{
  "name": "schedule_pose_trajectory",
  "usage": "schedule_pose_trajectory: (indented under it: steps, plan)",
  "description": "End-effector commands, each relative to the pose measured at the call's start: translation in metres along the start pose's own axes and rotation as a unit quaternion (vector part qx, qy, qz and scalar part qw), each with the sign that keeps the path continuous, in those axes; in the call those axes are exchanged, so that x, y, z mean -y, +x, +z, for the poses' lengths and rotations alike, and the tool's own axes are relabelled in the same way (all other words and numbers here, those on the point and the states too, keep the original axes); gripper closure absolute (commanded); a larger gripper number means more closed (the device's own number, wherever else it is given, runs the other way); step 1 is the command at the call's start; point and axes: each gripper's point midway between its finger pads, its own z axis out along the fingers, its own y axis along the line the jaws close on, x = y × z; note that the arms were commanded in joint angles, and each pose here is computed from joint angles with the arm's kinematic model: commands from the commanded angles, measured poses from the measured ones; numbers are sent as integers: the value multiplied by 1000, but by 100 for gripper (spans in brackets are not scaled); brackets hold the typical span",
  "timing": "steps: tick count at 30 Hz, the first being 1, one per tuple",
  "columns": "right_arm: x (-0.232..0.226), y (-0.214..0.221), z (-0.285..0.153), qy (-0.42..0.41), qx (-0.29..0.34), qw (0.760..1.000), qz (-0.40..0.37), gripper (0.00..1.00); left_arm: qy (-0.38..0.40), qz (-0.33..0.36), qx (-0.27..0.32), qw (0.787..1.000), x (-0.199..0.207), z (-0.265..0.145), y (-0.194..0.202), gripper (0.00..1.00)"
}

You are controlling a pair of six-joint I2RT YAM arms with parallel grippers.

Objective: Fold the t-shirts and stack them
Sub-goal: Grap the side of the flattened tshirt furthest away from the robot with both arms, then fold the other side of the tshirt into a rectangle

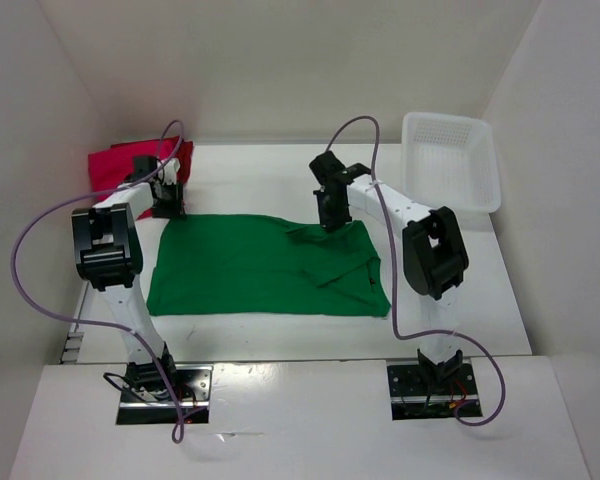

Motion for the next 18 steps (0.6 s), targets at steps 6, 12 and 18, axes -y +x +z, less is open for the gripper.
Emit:
schedule_pose_trajectory:
  steps: [6,12,18]
  plan:
    - [-10,-30,-46,-29,78,996,17,100,10,-6,-64,998,10,17,34,90]
    - [-6,-27,-59,-29,88,995,23,100,16,4,-46,999,12,-11,27,100]
    - [9,-4,-73,-7,77,996,42,100,45,104,6,994,15,-63,10,100]
